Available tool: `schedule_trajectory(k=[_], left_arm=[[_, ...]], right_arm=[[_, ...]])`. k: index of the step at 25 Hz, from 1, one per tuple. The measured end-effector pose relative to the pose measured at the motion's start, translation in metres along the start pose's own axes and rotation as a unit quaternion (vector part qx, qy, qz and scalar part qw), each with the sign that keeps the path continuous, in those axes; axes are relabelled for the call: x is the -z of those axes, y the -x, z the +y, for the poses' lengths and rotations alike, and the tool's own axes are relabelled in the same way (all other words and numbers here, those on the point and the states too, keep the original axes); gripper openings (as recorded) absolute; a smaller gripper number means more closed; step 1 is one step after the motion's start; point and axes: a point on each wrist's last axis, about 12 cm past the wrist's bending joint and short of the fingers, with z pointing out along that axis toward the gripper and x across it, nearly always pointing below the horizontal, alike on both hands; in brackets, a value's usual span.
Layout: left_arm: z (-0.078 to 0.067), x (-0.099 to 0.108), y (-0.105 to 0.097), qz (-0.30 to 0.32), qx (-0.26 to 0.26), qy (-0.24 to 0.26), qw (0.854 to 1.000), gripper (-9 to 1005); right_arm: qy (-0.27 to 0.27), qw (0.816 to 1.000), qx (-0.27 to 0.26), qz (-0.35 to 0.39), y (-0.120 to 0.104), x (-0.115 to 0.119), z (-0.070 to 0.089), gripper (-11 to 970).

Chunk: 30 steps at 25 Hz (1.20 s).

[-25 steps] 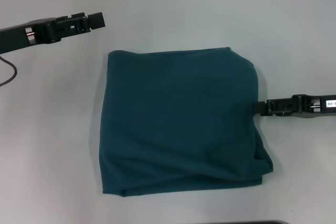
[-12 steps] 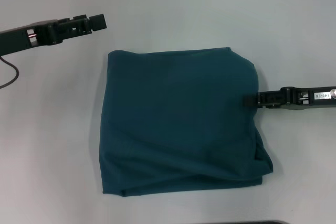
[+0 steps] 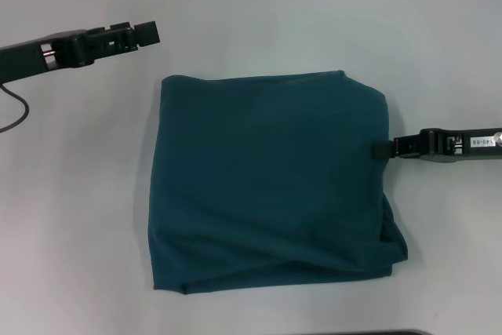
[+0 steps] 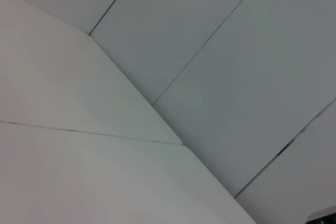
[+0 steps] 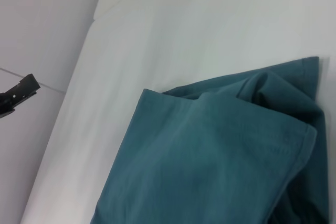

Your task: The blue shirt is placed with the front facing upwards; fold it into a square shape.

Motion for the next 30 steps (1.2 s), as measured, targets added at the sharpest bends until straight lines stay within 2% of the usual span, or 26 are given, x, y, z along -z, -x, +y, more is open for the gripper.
schedule_trajectory(k=[5,14,21,30], left_arm=[[0.0,0.0,0.0,0.0,0.0,0.0,1.0,950],[0.0,0.0,0.001,0.0,-0.001,0.002,1.0,950],[0.001,0.0,0.002,-0.001,-0.002,0.004,1.0,950],[0.001,0.0,0.002,-0.001,-0.005,0.004,1.0,950]], right_arm=[[0.003,1.0,0.001,-0.003,0.001,0.001,0.001,12],[0.022,1.0,0.006,-0.015,0.005,0.006,0.005,13],[0.047,0.998,0.023,-0.042,0.021,0.006,0.015,13],[0.039,0.997,0.044,-0.059,0.041,-0.006,0.023,14]])
